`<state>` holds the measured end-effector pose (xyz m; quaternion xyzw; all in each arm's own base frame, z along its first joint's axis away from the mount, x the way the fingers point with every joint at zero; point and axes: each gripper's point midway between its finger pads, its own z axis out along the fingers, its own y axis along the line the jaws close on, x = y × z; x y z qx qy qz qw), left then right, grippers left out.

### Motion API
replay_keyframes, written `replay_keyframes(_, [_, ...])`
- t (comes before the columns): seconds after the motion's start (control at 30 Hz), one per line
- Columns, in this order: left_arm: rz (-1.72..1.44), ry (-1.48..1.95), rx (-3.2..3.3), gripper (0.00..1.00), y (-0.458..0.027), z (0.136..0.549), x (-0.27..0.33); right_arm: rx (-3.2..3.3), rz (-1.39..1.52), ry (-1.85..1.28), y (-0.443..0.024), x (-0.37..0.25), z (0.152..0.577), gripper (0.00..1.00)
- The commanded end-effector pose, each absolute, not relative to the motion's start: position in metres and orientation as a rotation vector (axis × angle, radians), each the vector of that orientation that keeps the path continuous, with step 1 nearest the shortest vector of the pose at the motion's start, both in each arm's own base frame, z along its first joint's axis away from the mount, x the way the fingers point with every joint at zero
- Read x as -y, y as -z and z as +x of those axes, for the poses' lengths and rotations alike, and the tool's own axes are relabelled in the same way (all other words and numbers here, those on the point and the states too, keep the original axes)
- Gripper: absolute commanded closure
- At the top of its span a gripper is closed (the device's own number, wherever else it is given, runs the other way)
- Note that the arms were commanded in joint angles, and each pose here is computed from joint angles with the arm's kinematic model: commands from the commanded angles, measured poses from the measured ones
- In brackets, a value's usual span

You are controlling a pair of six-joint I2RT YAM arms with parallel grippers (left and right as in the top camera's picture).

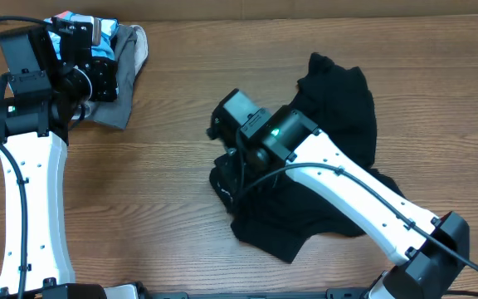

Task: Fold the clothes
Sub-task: 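Lift the black shirt with the right gripper, drag to center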

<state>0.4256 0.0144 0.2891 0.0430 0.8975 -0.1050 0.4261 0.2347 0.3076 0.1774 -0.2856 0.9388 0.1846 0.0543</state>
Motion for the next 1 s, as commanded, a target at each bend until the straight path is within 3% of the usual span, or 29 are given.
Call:
replay_keyframes(0.0, [0.094,0.252,-2.227,0.88,-0.298,0.428,-0.017,-2.804,-0.917,-0.603,-0.187,-0.317,0.230,0.96])
replay_keyframes(0.17, [0.094,0.254,-2.227,0.88,-0.298,0.428,-0.017,-2.759,-0.879,-0.626,-0.208,-0.314,0.239,0.96])
replay_keyframes(0.4, [0.094,0.251,-2.227,0.89,-0.298,0.428,-0.017,-2.578,-0.718,-0.707,-0.253,-0.315,0.290,0.96])
replay_keyframes(0.6, [0.051,0.175,-2.239,0.89,-0.296,0.429,-0.031,-2.344,-0.637,-0.695,-0.269,-0.345,0.349,0.96])
replay_keyframes(0.9, [-0.004,0.117,-2.252,0.87,-0.293,0.426,-0.050,-2.074,-0.428,-0.612,-0.246,-0.383,0.458,0.96])
replay_keyframes(0.93, [-0.004,0.118,-2.253,0.86,-0.293,0.426,-0.050,-2.056,-0.404,-0.614,-0.244,-0.383,0.467,0.90])
replay_keyframes(0.97, [-0.005,0.118,-2.256,0.85,-0.293,0.426,-0.050,-2.048,-0.377,-0.615,-0.242,-0.381,0.475,0.68])
